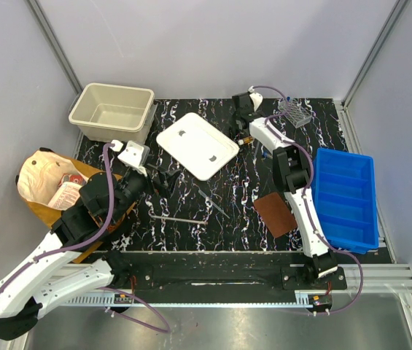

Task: Organize the chemistry lab equipment

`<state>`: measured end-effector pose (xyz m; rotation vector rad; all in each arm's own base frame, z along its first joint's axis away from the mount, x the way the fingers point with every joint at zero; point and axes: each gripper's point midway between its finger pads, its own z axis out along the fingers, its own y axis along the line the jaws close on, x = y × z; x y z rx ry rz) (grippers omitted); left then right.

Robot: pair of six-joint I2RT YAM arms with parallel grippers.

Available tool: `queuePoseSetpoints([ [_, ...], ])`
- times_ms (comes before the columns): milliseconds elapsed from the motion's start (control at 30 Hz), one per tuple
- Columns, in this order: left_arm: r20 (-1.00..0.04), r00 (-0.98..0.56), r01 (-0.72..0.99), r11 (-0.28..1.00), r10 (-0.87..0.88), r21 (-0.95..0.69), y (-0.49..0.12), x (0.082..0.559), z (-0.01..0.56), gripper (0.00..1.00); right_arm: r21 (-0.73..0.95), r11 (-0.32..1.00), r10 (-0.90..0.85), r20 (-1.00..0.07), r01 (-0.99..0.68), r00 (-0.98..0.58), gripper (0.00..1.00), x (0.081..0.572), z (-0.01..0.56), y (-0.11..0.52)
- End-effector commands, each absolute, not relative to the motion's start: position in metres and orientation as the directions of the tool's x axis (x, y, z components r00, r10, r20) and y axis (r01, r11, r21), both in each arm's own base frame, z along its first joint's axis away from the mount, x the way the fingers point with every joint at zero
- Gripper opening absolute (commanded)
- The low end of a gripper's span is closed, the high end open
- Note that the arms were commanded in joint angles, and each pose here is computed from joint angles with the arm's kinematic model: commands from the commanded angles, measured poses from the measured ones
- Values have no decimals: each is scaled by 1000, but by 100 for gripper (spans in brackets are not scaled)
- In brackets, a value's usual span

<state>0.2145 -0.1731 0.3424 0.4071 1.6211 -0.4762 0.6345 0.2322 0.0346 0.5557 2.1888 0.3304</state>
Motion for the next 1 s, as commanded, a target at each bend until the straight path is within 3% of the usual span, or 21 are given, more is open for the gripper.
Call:
queuePoseSetpoints([
  [0,-996,-56,508,856,-74,-92,-170,217,357,99,369,903,429,-775,219,-464,43,646,108,221],
  [233,-996,-55,495,864,-69,-88,-168,219,356,99,212,964,266,-832,163,-487,43,663,97,213],
  [567,-996,-70,507,857,-60,-87,-174,221,352,99,245,956,293,-754,163,-587,39,649,53,218],
  [967,-996,-77,505,859,-54,-86,-176,223,349,99,239,958,286,-740,160,-609,36,645,41,229],
])
